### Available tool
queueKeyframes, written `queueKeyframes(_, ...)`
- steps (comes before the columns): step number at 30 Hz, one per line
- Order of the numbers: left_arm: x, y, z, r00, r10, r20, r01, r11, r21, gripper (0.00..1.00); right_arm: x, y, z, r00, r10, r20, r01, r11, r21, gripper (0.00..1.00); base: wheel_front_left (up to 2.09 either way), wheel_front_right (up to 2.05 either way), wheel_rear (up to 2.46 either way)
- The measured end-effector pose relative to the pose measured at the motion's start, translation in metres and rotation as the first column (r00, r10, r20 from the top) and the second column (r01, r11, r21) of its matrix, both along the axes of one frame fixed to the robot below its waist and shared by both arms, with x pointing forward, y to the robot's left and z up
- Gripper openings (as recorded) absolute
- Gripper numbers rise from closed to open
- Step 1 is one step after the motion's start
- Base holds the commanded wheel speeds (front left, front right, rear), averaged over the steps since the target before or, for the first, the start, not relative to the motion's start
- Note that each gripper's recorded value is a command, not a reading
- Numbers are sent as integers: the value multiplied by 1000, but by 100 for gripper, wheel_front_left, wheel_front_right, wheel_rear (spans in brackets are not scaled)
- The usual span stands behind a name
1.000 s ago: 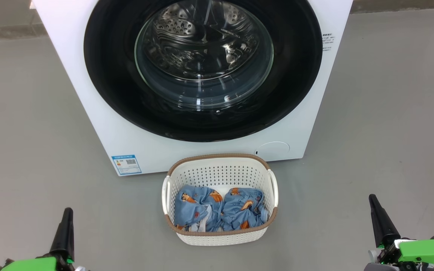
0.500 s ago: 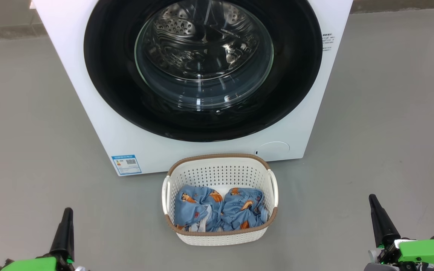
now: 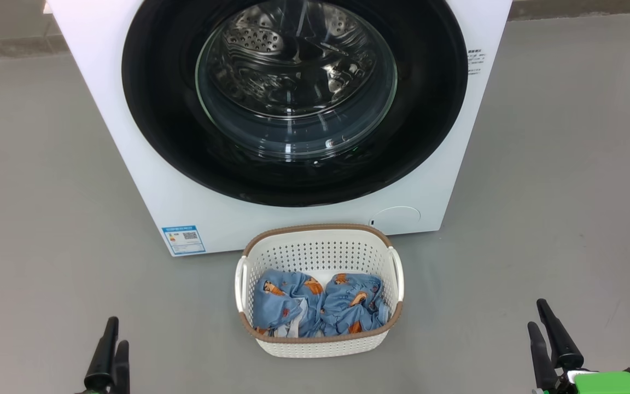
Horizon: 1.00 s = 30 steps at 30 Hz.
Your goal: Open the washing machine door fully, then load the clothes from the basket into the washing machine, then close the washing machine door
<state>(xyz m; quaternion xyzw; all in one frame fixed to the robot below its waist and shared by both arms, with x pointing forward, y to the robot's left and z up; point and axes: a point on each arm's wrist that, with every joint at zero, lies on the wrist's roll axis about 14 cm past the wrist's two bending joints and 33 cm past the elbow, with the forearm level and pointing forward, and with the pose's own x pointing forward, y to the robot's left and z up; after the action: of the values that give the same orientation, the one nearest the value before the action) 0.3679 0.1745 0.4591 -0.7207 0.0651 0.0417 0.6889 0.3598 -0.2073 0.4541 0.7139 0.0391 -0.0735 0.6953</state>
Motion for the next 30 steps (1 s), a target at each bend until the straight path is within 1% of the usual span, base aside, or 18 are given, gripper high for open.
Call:
queueKeyframes(12, 2, -6, 6, 1000, -5, 18, 5, 1000, 9, 100, 2, -4, 8, 1000, -20, 24, 20, 1000, -13, 100, 0, 0, 0)
queueKeyframes(17, 3, -8, 8, 1000, -8, 26, 8, 999, 31, 100, 3, -6, 12, 999, -26, 34, 27, 999, -32, 100, 0, 0, 0)
queueKeyframes(21, 4, -8, 10, 999, -8, 32, 6, 998, 60, 100, 4, -8, 12, 999, -24, 31, 27, 996, -83, 100, 0, 0, 0)
queueKeyframes(24, 5, -8, 12, 999, -18, 37, 14, 994, 108, 100, 3, -11, 12, 999, -29, 28, 32, 993, -114, 100, 0, 0, 0)
queueKeyframes(30, 6, -6, 16, 998, -20, 51, 10, 982, 187, 100, 3, -12, 10, 1000, -14, 14, 17, 976, -215, 100, 0, 0, 0)
